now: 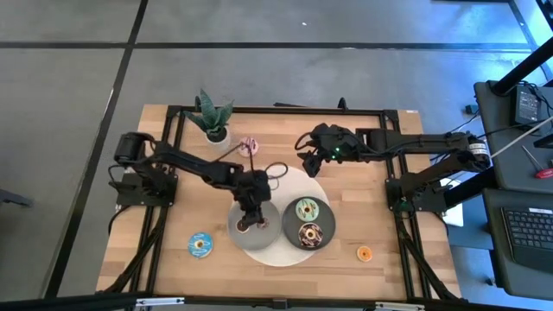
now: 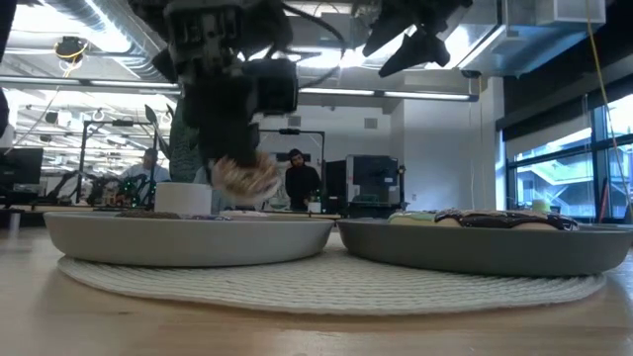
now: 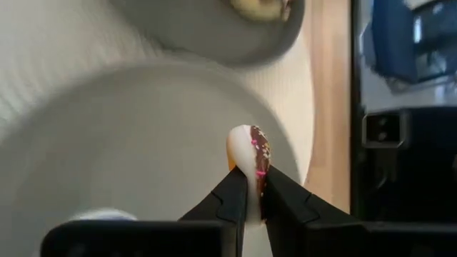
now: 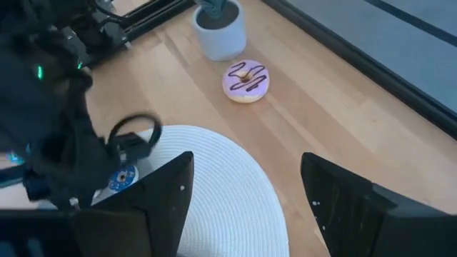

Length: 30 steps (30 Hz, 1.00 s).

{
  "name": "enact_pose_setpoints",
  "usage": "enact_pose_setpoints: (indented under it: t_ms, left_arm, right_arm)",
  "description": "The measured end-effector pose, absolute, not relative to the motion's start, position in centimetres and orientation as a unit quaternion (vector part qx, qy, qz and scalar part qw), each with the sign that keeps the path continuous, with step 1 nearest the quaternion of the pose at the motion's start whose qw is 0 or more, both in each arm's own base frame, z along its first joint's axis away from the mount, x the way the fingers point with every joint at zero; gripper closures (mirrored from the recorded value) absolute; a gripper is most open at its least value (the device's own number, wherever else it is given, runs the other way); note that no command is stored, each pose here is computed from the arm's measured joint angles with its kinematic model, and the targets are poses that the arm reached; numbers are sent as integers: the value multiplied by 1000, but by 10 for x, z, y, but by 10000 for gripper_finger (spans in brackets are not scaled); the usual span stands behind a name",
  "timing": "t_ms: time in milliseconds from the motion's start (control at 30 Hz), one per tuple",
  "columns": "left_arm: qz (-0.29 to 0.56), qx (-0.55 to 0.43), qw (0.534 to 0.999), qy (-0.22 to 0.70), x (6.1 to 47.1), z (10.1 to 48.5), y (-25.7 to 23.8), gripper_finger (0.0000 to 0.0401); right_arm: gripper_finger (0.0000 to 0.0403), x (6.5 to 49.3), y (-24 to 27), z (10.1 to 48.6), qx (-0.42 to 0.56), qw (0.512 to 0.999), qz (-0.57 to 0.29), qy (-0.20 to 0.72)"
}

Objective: Pick & Place donuts
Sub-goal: Put the small brown donut on the light gray plate

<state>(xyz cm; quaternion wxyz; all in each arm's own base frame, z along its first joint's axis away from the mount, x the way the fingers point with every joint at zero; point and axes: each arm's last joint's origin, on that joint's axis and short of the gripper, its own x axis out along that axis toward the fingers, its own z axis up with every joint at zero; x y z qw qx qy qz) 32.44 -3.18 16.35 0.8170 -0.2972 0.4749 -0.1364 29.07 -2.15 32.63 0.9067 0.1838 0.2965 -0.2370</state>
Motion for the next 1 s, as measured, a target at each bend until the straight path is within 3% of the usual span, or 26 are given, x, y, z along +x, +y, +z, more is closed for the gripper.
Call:
enact_pose_setpoints:
  t_ms: [233, 1000]
  left_arm:
    - [-134, -296, 797, 508, 328, 140, -42, 367]
    - [-98, -299, 806, 501, 330, 139, -33, 358]
  right_arm:
    - [144, 290, -21, 326, 183, 905, -238, 301]
    - [144, 288, -21, 323, 178, 901, -240, 315]
